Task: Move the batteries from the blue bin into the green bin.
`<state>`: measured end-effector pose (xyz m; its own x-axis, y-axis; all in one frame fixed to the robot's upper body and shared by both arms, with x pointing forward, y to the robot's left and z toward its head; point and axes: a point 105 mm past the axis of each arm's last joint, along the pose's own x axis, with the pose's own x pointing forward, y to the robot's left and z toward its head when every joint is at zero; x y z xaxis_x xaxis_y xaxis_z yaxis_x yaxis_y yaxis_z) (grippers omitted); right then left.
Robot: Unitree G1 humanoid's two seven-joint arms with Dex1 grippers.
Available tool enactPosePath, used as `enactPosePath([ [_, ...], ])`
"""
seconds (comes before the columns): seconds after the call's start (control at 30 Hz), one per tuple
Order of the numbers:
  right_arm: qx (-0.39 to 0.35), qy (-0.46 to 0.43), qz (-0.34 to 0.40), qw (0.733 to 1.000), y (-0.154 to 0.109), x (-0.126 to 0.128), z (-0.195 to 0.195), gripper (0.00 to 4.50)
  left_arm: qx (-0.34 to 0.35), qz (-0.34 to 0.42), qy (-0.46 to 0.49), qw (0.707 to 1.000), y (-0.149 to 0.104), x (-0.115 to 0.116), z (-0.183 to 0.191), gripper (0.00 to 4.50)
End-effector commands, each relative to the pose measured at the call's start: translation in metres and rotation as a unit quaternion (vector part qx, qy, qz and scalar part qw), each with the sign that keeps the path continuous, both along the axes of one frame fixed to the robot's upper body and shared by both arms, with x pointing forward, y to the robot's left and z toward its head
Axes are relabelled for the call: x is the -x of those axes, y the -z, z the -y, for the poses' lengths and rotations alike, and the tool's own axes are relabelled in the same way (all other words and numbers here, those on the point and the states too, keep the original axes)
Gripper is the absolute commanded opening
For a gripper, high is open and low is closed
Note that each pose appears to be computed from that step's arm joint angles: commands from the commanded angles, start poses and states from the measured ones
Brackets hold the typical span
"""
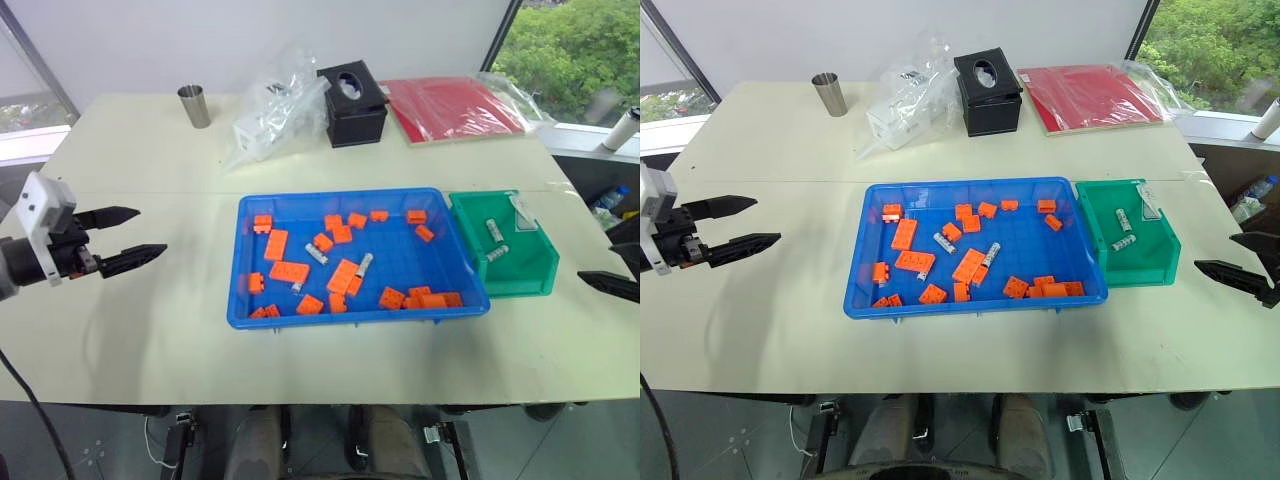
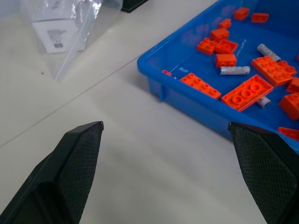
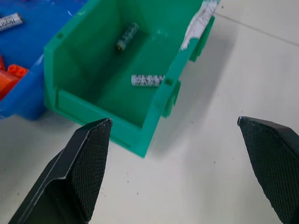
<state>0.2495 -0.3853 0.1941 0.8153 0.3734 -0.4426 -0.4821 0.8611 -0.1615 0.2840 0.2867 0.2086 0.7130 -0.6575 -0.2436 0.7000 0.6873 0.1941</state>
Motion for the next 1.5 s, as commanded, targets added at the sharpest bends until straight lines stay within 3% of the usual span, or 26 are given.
enactPosePath([
  [0.03,0.006,-0.003,0.021,1.000,-0.012,-0.002,0.000,4.45,-0.007,0.035,-0.009,0.999,-0.013,0.001,-0.001,4.50],
  [0.4,0.014,0.001,0.013,1.000,-0.009,-0.003,0.004,4.45,-0.002,0.035,-0.012,0.999,-0.011,-0.001,0.005,4.50],
  [0.6,0.023,-0.009,0.038,0.999,-0.031,-0.021,-0.005,4.45,0.006,0.041,0.026,0.999,-0.016,0.004,0.025,4.50],
  [0.73,0.046,-0.079,0.081,0.993,-0.057,-0.050,-0.055,4.45,0.006,0.026,0.087,0.996,-0.016,0.014,0.052,4.50],
  [0.83,0.037,-0.164,0.092,0.981,-0.069,-0.069,-0.121,4.45,0.001,0.012,0.131,0.991,-0.014,0.022,0.068,4.50],
  [0.97,0.027,-0.263,0.082,0.961,-0.070,-0.076,-0.203,4.45,-0.002,0.004,0.160,0.987,-0.012,0.027,0.080,4.50],
  [1.07,0.034,-0.328,0.057,0.942,-0.051,-0.079,-0.267,4.45,-0.013,-0.004,0.177,0.984,-0.006,0.030,0.083,4.50],
  [1.27,0.029,-0.363,0.002,0.931,-0.011,-0.081,-0.345,4.45,-0.028,-0.015,0.194,0.980,0.002,0.036,0.087,4.50],
  [1.5,0.040,-0.369,-0.041,0.927,0.029,-0.078,-0.390,4.45,-0.024,-0.014,0.200,0.979,0.001,0.038,0.091,4.50],
])
